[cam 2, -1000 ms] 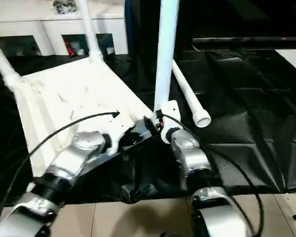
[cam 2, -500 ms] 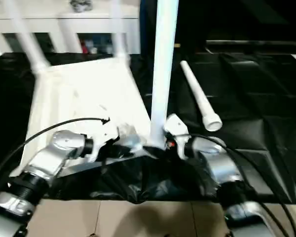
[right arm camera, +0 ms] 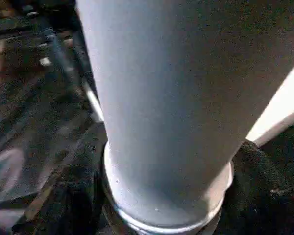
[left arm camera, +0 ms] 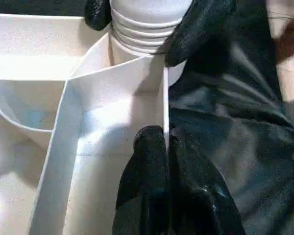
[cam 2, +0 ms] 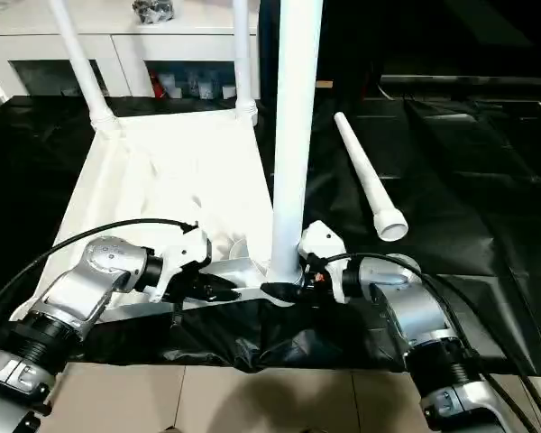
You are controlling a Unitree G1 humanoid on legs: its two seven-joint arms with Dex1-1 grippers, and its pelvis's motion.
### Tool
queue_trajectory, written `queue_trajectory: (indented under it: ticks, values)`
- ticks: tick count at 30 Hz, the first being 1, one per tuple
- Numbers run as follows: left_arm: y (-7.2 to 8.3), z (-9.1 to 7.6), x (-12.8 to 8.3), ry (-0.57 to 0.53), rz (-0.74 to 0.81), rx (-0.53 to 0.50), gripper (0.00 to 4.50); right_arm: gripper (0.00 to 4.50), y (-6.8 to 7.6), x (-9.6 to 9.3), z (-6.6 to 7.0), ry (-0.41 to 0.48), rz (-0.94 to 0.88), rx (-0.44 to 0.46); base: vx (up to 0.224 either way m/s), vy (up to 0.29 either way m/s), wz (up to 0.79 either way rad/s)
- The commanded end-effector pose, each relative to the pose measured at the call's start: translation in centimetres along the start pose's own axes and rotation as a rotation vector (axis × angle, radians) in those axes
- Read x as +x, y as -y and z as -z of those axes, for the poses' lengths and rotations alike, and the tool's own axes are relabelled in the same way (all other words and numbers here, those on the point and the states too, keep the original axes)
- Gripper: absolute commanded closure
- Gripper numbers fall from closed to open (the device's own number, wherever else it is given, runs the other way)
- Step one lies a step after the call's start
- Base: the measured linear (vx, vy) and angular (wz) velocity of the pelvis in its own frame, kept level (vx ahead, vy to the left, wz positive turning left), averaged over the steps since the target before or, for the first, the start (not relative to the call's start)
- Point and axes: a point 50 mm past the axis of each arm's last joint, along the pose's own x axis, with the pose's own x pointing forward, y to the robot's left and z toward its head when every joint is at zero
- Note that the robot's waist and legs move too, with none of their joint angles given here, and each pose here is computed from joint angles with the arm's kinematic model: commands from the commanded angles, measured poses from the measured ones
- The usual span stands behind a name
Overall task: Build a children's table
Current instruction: Rotate leg to tighten
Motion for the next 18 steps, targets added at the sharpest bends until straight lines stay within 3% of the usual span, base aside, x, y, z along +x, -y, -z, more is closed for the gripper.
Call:
queue_trajectory:
  ticks: [1, 6, 7, 10, 14, 15, 17, 18]
  values:
    - [-0.8, -2.5, 1.2, 0.072, -0.105, 0.04, 4.5, 1.76, 0.3, 1.8, 0.1, -0.007, 0.123, 0.045, 0.0, 0.0, 0.0]
    - [-1.6, -2.8, 1.7, 0.089, -0.237, -0.011, 4.5, 1.76, 1.3, 2.7, 0.3, -0.01, 0.302, 0.12, 0.0, 0.0, 0.0]
    - [-2.2, -3.1, 2.1, 0.099, -0.379, -0.089, 4.5, 1.76, 2.0, 3.8, 0.3, 0.024, 0.462, 0.215, 0.0, 0.0, 0.0]
    - [-2.3, -3.4, 2.8, 0.109, -0.481, -0.151, 4.5, 1.76, 2.4, 5.0, 0.1, 0.048, 0.595, 0.293, 0.0, 0.0, 0.0]
    - [-1.5, -4.0, 3.9, 0.134, -0.488, -0.165, 4.5, 1.76, 2.6, 6.1, -0.6, 0.076, 0.661, 0.314, 0.0, 0.0, 0.0]
    - [-1.2, -4.1, 4.2, 0.138, -0.479, -0.16, 4.5, 1.41, 2.6, 6.3, -0.7, 0.082, 0.661, 0.317, 0.0, 0.0, 0.0]
    - [-1.0, -4.2, 4.3, 0.144, -0.465, -0.154, 4.5, 1.41, 2.6, 6.5, -0.9, 0.093, 0.648, 0.329, 0.0, 0.0, 0.0]
    - [-0.9, -4.2, 4.4, 0.147, -0.458, -0.152, 4.5, 1.18, 2.6, 6.5, -0.9, 0.099, 0.641, 0.334, 0.0, 0.0, 0.0]
